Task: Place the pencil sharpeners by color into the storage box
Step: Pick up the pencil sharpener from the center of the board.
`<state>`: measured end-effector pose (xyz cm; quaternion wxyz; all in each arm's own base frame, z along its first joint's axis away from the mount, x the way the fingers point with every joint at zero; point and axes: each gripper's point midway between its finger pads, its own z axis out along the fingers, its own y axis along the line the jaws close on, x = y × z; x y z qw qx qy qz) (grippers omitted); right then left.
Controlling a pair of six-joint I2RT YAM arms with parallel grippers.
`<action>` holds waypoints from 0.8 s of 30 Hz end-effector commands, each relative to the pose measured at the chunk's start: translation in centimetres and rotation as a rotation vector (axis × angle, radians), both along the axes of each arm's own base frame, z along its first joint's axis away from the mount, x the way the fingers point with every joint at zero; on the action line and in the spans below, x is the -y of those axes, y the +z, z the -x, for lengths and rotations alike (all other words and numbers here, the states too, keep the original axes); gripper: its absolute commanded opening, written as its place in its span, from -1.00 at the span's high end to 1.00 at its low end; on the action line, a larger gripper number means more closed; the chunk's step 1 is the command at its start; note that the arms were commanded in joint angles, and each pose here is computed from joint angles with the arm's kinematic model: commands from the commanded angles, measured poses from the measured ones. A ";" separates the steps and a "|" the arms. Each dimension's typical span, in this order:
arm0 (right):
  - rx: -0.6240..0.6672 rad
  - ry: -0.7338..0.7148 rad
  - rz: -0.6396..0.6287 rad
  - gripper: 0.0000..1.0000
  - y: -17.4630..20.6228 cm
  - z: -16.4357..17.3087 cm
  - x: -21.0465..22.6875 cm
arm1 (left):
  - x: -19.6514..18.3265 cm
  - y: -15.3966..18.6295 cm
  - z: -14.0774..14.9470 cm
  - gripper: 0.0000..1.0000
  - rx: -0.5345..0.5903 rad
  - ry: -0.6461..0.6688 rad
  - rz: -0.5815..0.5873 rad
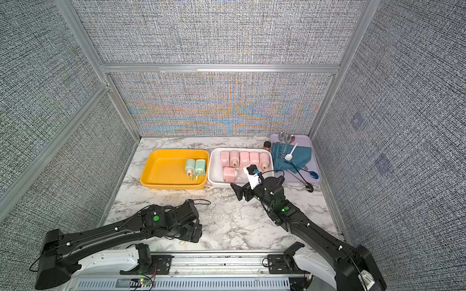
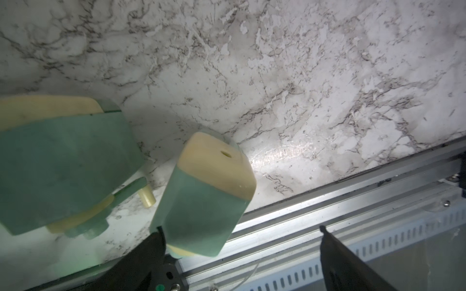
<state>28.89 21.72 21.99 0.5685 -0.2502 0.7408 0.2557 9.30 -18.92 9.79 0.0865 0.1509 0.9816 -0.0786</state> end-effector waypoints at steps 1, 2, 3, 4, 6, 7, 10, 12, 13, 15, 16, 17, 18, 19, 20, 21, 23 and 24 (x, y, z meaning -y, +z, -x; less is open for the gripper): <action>0.016 -0.018 -0.009 -0.98 0.3 0.0 0.3 | -2.5 -1.1 -0.1 -0.99 0.010 -0.057 -0.163; 0.020 -0.022 -0.012 -0.98 0.5 0.0 0.4 | -2.6 -1.3 -0.1 -0.99 0.007 -0.060 -0.187; 0.020 -0.025 -0.013 -0.98 0.4 0.1 0.5 | -2.5 -1.4 -0.3 -0.98 0.007 -0.069 -0.199; 0.024 -0.026 -0.015 -0.98 0.4 0.1 0.6 | -2.4 -1.5 -0.5 -0.98 0.017 -0.080 -0.209; 0.025 -0.031 -0.016 -0.98 0.5 0.2 0.7 | -1.9 -1.6 -1.0 -0.98 0.047 -0.101 -0.207; 0.022 -0.035 -0.014 -0.98 0.4 0.2 0.8 | -1.6 -1.6 -1.2 -0.99 0.059 -0.114 -0.196; 0.020 -0.041 -0.011 -0.98 0.4 0.2 0.9 | -0.8 -1.9 -1.3 -0.97 0.076 -0.151 -0.160; 0.021 -0.046 -0.010 -0.98 0.4 0.2 1.1 | -0.7 -2.0 -1.4 -0.90 0.087 -0.168 -0.151; 0.022 -0.049 -0.010 -0.98 0.4 0.2 1.1 | -0.7 -2.1 -1.4 -0.85 0.093 -0.175 -0.145; 0.024 -0.052 -0.014 -0.98 0.5 0.3 1.2 | -0.8 -2.2 -1.3 -0.80 0.103 -0.180 -0.135; 0.028 -0.052 -0.017 -0.98 0.6 0.3 1.2 | -0.9 -2.4 -1.2 -0.77 0.104 -0.182 -0.127; 0.031 -0.051 -0.019 -0.98 0.7 0.3 1.2 | -1.0 -2.4 -1.2 -0.75 0.107 -0.181 -0.121; 0.031 -0.053 -0.019 -0.98 0.7 0.3 1.2 | -1.1 -2.5 -1.1 -0.74 0.112 -0.177 -0.109; 0.033 -0.053 -0.021 -0.98 0.8 0.3 1.2 | -1.0 -2.6 -1.0 -0.72 0.110 -0.178 -0.096; 0.034 -0.054 -0.021 -0.98 0.9 0.2 1.2 | -1.0 -2.6 -0.9 -0.71 0.108 -0.178 -0.086; 0.034 -0.055 -0.018 -0.98 0.9 0.2 1.2 | -1.1 -2.7 -0.8 -0.70 0.106 -0.176 -0.083; 0.033 -0.055 -0.018 -0.98 1.0 0.1 1.2 | -1.3 -2.8 -0.7 -0.67 0.103 -0.176 -0.086; 0.034 -0.054 -0.019 -0.98 1.0 0.1 1.1 | -1.5 -3.0 -0.8 -0.65 0.106 -0.172 -0.097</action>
